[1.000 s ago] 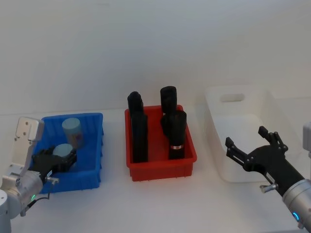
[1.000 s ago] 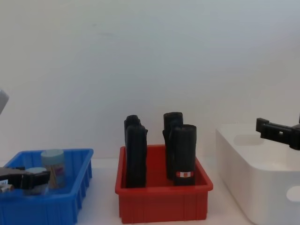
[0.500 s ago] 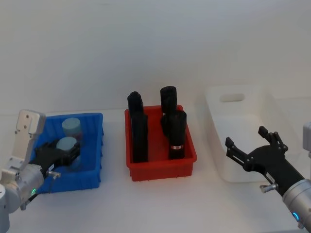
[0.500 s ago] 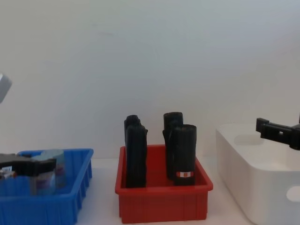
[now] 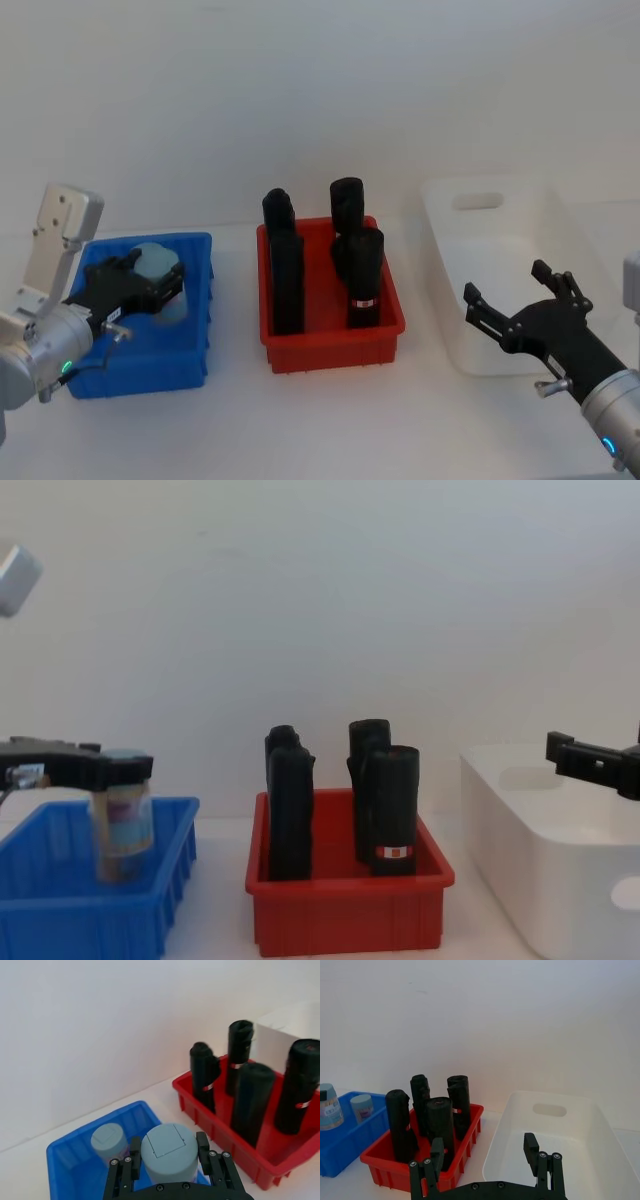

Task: Pick the cotton swabs from the blue box and place them into the white box.

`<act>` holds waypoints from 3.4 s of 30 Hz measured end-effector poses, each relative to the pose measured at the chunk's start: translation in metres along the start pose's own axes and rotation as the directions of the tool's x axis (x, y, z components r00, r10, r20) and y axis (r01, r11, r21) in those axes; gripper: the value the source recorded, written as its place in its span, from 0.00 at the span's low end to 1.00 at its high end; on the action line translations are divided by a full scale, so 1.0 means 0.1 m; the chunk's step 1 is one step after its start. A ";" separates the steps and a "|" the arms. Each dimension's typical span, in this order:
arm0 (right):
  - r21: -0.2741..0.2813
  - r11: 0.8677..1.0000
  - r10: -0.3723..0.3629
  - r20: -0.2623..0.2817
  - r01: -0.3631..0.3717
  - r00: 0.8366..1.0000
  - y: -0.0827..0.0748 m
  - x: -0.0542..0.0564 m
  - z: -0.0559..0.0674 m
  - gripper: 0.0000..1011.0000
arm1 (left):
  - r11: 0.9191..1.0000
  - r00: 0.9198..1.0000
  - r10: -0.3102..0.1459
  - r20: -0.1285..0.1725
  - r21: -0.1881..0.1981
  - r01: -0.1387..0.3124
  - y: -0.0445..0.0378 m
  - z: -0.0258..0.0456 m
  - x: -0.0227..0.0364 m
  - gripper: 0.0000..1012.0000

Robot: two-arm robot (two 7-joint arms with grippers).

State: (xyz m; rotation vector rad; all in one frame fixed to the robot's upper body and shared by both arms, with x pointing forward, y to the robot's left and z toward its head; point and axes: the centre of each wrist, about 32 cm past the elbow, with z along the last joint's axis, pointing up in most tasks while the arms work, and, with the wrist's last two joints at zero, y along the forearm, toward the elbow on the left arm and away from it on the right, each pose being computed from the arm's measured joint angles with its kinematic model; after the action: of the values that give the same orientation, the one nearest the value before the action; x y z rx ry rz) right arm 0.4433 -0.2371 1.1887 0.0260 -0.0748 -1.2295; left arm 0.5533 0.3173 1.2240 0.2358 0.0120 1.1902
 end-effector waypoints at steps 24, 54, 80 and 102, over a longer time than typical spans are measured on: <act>0.000 1.000 0.000 0.000 0.000 1.000 0.00 0.00 0.00 0.99 | 0.950 0.951 -0.306 0.050 -0.042 0.308 0.173 0.750 -0.138 0.66; 0.003 0.999 0.040 0.003 -0.040 0.999 0.01 0.00 0.02 0.99 | 0.855 0.857 -0.510 0.072 -0.070 0.515 0.096 1.040 -0.444 0.66; 0.004 0.927 0.375 0.050 -0.376 0.926 0.28 -0.11 0.20 0.99 | 0.844 0.847 -0.527 0.073 -0.071 0.531 0.091 1.063 -0.471 0.66; -0.027 0.802 0.595 0.104 -0.596 0.797 0.87 -0.28 0.41 0.99 | 0.844 0.846 -0.527 0.074 -0.072 0.532 0.091 1.065 -0.472 0.66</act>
State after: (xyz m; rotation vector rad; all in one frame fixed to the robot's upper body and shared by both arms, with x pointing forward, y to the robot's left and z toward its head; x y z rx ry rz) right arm 0.5130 -0.1803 1.2339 -0.0562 -0.1684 -0.5903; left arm 0.5415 0.2583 1.3242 0.1678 -0.0209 0.6259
